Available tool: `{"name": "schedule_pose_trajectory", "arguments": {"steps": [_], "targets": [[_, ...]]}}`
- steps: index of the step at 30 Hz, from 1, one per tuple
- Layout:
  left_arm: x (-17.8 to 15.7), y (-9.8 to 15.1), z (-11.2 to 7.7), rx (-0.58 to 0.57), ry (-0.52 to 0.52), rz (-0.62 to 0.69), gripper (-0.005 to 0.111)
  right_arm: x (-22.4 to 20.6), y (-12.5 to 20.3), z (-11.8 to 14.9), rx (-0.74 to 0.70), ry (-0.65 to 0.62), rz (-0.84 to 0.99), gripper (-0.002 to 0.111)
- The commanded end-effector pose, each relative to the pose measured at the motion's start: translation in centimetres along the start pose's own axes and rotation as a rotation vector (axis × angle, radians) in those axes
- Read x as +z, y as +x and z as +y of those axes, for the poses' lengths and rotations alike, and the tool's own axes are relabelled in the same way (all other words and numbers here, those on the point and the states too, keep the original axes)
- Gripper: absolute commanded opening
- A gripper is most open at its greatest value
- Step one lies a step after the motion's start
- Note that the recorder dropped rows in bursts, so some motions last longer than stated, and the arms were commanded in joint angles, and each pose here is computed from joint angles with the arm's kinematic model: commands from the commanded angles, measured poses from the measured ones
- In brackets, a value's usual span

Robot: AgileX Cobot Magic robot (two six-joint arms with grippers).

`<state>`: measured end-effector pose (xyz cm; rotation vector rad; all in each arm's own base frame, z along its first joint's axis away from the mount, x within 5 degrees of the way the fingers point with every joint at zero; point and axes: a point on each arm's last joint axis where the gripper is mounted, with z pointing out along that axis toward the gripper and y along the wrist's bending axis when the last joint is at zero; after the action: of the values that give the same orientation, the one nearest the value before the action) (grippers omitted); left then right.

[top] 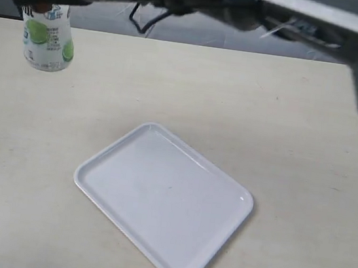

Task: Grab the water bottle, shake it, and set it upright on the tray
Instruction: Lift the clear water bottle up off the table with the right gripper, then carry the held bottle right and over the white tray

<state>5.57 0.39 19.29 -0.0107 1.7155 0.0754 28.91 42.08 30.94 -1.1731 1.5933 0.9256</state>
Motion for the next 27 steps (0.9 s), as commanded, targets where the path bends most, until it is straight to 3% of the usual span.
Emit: {"name": "schedule_pose_trajectory", "arguments": {"steps": [1,6,9,13,15,17,20,21,23,24,26,27], "targets": [[0.0,0.0,0.0,-0.001,-0.001,-0.007,0.000,-4.9,-2.0,1.7,-0.129,-0.024,0.201,-0.001],[0.0,0.0,0.0,-0.001,-0.001,-0.007,0.000,-10.3,-2.1,3.5,-0.151,0.023,0.212,-0.001],[0.0,0.0,0.0,-0.001,-0.001,-0.007,0.000,-13.0,-0.6,4.5,-0.070,0.075,0.169,-0.001],[0.0,0.0,0.0,-0.001,-0.001,-0.007,0.000,-14.3,6.7,4.3,0.100,0.222,0.213,-0.001],[0.0,0.0,0.0,-0.001,-0.001,-0.007,0.000,-15.0,8.8,4.1,0.145,0.303,0.210,-0.001],[0.0,0.0,0.0,-0.001,-0.001,-0.007,0.000,-16.4,7.9,4.2,0.139,0.343,0.149,-0.001],[0.0,0.0,0.0,-0.001,-0.001,-0.007,0.000,-21.9,0.9,5.6,0.051,0.442,-0.169,-0.001],[0.0,0.0,0.0,-0.001,-0.001,-0.007,0.000,-22.6,0.4,5.8,0.047,0.445,-0.193,-0.001],[0.0,0.0,0.0,-0.001,-0.001,-0.007,0.000,-21.6,3.0,6.1,0.065,0.393,-0.083,-0.001],[0.0,0.0,0.0,-0.001,-0.001,-0.007,0.000,-19.6,7.1,5.8,0.126,0.364,0.069,-0.001],[0.0,0.0,0.0,-0.001,-0.001,-0.007,0.000,-18.0,10.9,5.6,0.182,0.351,0.203,-0.001],[0.0,0.0,0.0,-0.001,-0.001,-0.007,0.000,-18.2,10.5,5.8,0.185,0.342,0.192,-0.001]]}}
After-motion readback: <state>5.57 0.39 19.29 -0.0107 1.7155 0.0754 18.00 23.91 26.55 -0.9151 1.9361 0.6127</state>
